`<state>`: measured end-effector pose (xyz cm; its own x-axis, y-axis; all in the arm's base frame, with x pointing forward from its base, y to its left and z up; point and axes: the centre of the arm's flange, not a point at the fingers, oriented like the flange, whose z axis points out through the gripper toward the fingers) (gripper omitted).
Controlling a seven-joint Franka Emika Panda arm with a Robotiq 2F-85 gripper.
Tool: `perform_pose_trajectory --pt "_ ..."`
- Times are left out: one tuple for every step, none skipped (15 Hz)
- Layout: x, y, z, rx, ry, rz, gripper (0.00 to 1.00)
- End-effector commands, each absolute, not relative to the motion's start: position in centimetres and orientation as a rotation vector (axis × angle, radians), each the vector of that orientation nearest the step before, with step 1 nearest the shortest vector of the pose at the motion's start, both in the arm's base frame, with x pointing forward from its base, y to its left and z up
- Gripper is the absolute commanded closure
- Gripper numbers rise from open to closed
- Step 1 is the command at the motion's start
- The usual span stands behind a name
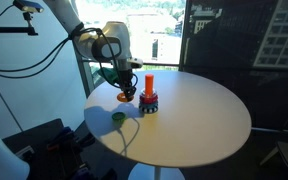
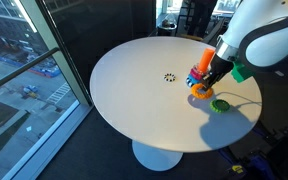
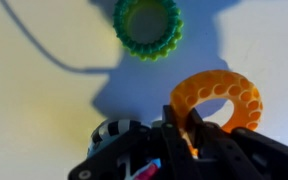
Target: Pick up an orange ring and place it on the rings stacking stand
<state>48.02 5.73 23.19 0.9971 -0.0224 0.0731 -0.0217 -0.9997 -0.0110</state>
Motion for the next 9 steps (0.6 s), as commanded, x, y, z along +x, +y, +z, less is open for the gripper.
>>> perform_pose_trajectory --pt "47.8 5.2 27.5 -3.109 0.049 -0.155 0.93" --pt "47.9 5.1 28.6 -3.103 0.06 -0.171 0.93" --pt "48.0 4.9 29.5 -3.098 0.07 -0.184 0.93" --pt "48.1 4.8 30.7 -3.094 0.081 -0.203 0.93" --pt "48.3 4.7 31.6 -3.091 0.094 -0.228 0.93" --pt "48.4 4.5 32.6 -3.089 0.104 -0.252 0.93" --pt "48.5 4.3 33.6 -3.087 0.116 -0.275 0.93" --pt "48.7 4.1 34.4 -3.085 0.126 -0.295 0.93" --pt "48.9 3.9 35.2 -3.083 0.137 -0.314 0.93"
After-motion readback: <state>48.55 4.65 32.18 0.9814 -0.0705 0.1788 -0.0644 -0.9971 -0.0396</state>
